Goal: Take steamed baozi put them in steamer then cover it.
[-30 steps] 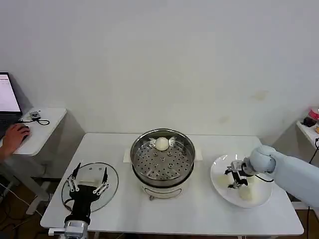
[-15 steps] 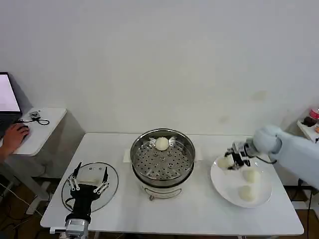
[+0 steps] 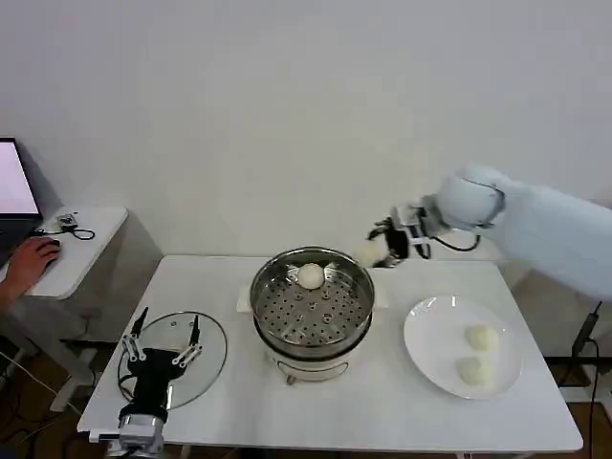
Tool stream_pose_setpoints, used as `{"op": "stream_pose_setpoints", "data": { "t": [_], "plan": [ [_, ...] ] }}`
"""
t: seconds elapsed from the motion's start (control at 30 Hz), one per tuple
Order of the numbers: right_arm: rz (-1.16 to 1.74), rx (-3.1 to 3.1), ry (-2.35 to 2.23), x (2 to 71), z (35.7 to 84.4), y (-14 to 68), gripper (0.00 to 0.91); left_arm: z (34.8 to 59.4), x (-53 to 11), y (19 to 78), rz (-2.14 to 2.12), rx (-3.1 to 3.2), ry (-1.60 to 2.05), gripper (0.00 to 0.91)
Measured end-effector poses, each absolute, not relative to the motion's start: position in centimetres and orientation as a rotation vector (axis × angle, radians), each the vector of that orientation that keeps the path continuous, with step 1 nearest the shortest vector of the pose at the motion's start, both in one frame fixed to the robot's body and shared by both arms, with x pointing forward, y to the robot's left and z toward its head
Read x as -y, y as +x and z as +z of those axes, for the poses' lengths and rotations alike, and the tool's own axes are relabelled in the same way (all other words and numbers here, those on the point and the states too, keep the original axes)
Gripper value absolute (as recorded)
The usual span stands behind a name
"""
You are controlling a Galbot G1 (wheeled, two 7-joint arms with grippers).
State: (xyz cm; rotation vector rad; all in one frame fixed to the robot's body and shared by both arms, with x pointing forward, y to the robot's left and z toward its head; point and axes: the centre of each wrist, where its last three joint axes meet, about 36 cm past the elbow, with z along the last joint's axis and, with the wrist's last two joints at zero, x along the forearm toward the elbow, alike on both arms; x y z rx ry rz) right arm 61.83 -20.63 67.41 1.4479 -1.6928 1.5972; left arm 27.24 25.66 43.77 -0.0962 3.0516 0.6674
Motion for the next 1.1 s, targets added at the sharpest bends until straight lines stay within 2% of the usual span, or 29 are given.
{"op": "stream_pose_setpoints", "data": {
  "t": [0.3,0.5,1.1],
  "plan": [
    [1.496,1.679,1.5,12.5,66.6,62.2,0.645,44.5,-25.7,26.9,0.664,-3.039,-0.105,0.907],
    [1.426,1.646,1.497,8.7,64.1,62.7,0.645,44.7,-25.8,26.6,0.662,-3.036,-0.116,0.907],
    [1.321,1.577,1.477,4.1,57.4,63.1,0.645,44.8,-25.9,26.7,0.655,-3.027,-0.125,0.907]
  ]
}}
